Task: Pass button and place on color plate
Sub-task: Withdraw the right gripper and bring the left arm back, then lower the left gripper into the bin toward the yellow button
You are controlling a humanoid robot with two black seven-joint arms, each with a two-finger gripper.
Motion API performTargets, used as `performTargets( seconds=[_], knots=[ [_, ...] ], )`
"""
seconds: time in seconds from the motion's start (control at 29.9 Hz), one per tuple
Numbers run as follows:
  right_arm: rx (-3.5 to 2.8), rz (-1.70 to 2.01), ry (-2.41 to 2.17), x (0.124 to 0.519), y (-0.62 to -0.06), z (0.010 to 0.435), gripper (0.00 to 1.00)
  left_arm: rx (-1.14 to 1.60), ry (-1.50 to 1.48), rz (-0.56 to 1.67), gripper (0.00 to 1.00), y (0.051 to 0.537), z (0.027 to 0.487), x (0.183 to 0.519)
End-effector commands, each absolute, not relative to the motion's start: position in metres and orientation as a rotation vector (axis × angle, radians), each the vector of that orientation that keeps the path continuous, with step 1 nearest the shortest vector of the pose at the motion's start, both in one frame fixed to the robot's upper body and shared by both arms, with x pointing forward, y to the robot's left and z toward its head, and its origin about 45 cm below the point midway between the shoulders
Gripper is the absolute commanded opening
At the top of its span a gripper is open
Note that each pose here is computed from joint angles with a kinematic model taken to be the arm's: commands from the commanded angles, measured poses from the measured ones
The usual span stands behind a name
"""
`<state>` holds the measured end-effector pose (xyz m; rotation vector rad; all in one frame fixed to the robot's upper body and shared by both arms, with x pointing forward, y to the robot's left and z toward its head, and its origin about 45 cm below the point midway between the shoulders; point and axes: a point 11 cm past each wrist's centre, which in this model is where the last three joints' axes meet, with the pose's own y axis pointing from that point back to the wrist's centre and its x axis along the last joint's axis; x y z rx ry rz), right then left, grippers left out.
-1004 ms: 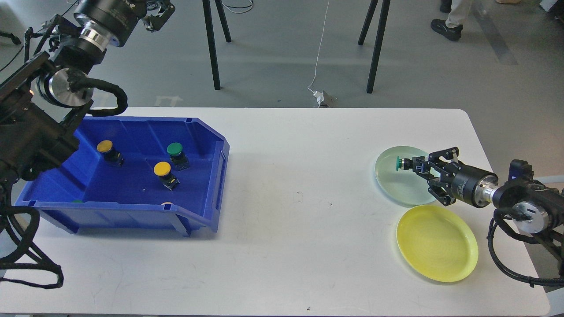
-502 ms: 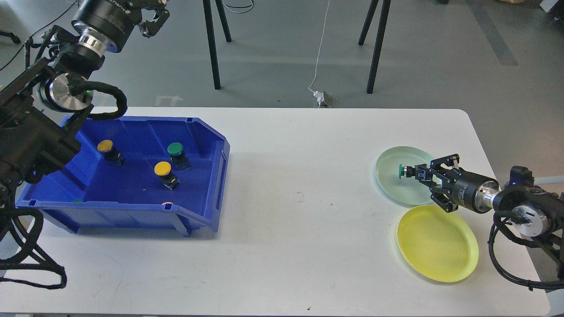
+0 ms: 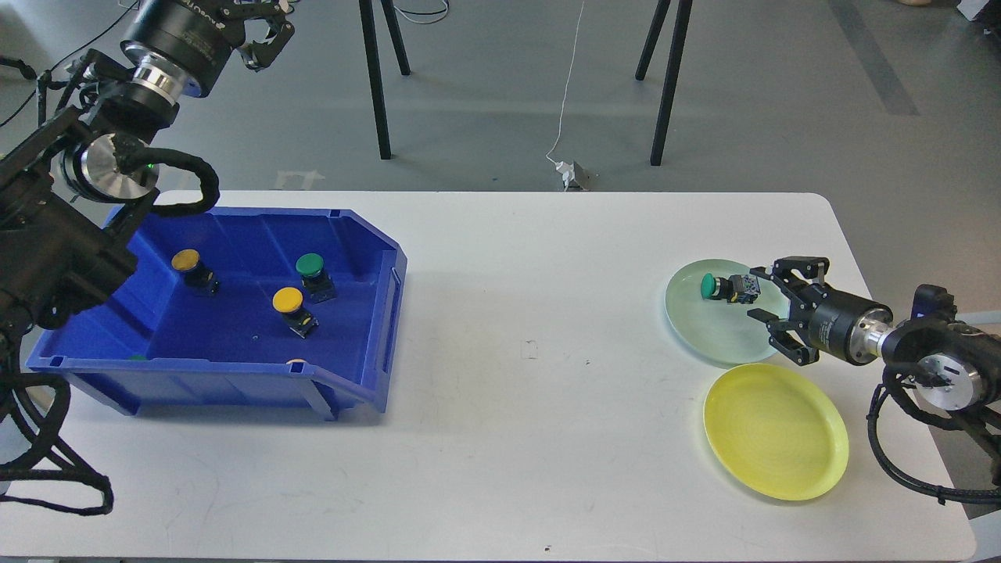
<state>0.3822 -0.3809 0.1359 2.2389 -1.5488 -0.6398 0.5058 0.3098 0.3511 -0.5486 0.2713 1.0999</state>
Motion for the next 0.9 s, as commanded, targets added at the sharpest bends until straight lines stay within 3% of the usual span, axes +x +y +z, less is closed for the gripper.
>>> performTargets(
  seconds=[0.0, 0.23, 0.6, 0.87],
  knots=[
    [2.356, -0.602, -1.718, 0.405, -0.401, 0.186, 0.94, -0.513, 0.253, 1.100, 1.00, 0.315, 0.353, 0.504],
    [2.605, -0.552, -1.952, 0.429, -0.420, 0.261, 0.97, -0.207, 0.041, 1.026, 0.98, 0.328, 0.371, 0.482],
    [2.693, -0.641, -2.058, 0.433, -0.423, 0.275, 0.97, 0.609, -0.624, 0.726, 0.95, 0.325, 0.366, 0.441],
    [2.752, -0.645, -2.111, 0.436, -0.419, 0.280, 0.98, 0.948, -0.848, 0.472, 0.94, 0.300, 0.309, 0.437]
  ],
)
